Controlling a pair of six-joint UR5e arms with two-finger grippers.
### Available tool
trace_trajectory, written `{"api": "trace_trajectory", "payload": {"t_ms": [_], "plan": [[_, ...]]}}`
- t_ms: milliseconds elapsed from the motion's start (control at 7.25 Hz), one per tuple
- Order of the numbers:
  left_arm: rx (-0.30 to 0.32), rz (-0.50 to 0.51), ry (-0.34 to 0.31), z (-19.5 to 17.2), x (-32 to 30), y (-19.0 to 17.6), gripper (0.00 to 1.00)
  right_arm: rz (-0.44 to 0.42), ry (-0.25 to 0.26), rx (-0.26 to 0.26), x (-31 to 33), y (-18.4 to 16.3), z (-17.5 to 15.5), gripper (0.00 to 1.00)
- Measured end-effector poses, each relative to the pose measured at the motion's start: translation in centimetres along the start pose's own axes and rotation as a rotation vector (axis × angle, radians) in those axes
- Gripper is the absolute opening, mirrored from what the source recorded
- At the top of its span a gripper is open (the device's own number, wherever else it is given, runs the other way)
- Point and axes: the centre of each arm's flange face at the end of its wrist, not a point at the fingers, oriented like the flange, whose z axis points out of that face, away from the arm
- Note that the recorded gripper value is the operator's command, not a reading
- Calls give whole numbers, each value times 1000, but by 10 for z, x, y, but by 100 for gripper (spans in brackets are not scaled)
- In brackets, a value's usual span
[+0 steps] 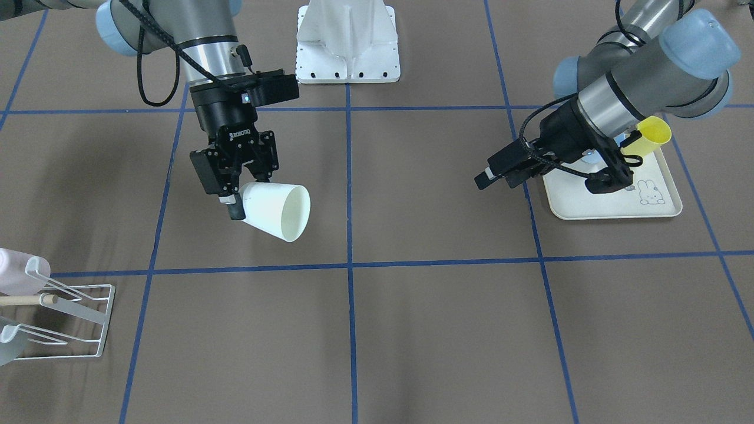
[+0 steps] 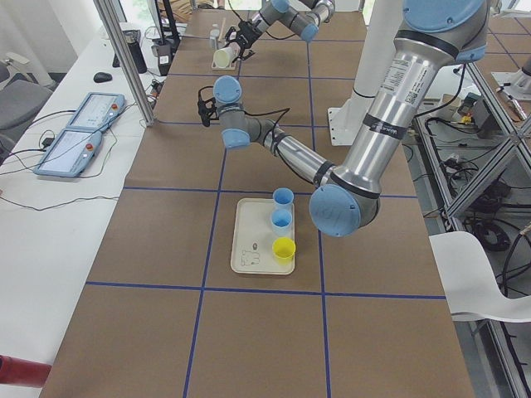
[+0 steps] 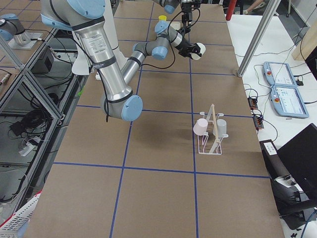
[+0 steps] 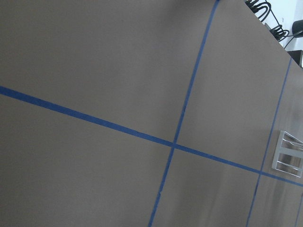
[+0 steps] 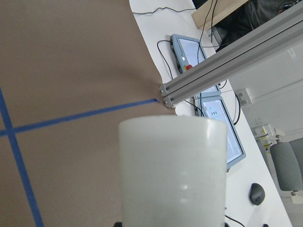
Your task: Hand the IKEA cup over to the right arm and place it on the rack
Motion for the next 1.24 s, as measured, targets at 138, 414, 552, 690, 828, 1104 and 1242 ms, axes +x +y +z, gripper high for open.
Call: {"api": "trace_trajectory", "payload": {"t_ms": [138,414,552,690,828,1104,1242], "plan": [[6,2,-7,2,-5,-2,100,-135,20,-57,15,24,6,33],[9,3,-10,4,-6,-2,100,-469,48,-180,46,84,16,33],[11,4,-10,5,-6,-3,100,-640,62,-245,57,110,18,33],[13,4,-10,5,-6,-3,100,-804,73,-309,62,132,17,33],[14,4,-9,6,-5,-3,100,-972,78,-375,65,153,13,33],[14,4,-8,6,-4,-3,100,-1273,73,-533,70,195,7,31],[13,4,-8,6,-4,-3,100,-1384,52,-596,70,212,7,32]]}}
